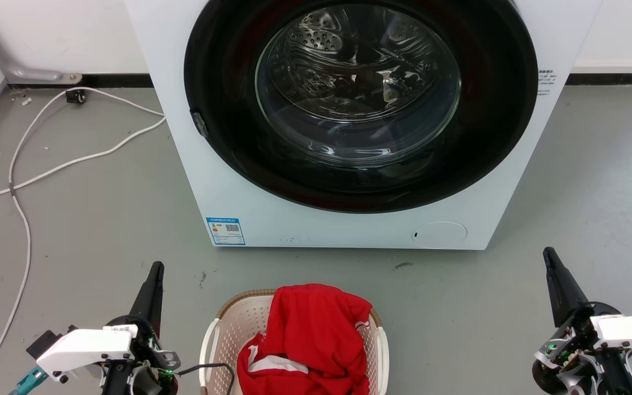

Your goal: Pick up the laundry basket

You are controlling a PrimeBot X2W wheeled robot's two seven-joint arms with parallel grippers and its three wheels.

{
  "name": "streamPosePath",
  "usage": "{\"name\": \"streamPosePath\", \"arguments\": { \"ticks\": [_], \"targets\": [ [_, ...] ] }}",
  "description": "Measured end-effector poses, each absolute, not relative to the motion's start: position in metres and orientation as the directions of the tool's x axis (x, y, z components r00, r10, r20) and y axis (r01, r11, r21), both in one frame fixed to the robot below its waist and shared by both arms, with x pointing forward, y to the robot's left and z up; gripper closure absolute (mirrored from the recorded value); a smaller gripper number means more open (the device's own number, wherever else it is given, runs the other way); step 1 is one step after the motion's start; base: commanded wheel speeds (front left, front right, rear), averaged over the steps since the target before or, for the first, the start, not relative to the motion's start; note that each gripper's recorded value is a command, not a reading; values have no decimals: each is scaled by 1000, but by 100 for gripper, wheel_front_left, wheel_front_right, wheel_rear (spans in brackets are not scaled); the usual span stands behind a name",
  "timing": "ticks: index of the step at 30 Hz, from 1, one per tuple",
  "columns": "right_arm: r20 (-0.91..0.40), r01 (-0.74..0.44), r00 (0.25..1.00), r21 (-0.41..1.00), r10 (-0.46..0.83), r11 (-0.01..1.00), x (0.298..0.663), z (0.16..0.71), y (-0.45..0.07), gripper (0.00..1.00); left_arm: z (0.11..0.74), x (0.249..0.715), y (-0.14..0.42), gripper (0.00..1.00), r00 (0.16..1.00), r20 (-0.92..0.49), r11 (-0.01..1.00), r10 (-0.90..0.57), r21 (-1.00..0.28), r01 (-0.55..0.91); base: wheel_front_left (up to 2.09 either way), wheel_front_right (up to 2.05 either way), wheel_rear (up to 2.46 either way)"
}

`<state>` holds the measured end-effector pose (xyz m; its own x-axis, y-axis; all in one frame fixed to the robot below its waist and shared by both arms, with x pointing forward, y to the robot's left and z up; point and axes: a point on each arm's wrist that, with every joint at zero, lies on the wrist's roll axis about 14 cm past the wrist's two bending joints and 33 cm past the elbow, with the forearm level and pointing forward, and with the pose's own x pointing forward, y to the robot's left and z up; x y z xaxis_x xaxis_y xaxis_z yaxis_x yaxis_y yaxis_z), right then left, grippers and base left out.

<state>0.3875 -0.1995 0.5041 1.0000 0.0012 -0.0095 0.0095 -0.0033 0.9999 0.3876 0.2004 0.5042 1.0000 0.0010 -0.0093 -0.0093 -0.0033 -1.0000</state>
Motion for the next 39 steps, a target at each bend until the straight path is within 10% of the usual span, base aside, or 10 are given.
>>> {"name": "streamPosePath", "arguments": {
  "ticks": [20, 21, 22, 23, 24, 39],
  "targets": [
    [-10, 10, 1000, 1000, 1, -3, 387, 504, -200, 100, 504, 388, 200, 100, 1000, -9, -3, 1, -1000, -9, 0, 0, 0],
    [-9, 9, 1000, 1000, 1, -3, 387, 504, -200, 0, 504, 388, 200, 0, 1000, -9, -3, 1, -1000, -9, 0, 0, 0],
    [-20, 20, 1000, 1000, 1, -5, 386, 501, -199, 0, 501, 386, 200, 0, 1000, -20, -5, 2, -1000, -20, 0, 0, 0],
    [-37, 37, 999, 999, 0, -7, 384, 495, -199, 100, 495, 384, 200, 100, 999, -36, -6, 1, -999, -36, 0, 0, 0],
    [-55, 55, 998, 998, 0, -8, 381, 489, -199, 0, 489, 381, 199, 0, 999, -54, -9, 1, -999, -54, 0, 0, 0],
    [-50, 58, 998, 959, -34, 278, 374, 492, -203, 0, 497, 380, 203, 0, 998, -42, 220, 40, -974, -50, 0, 0, 0]
  ]
}}
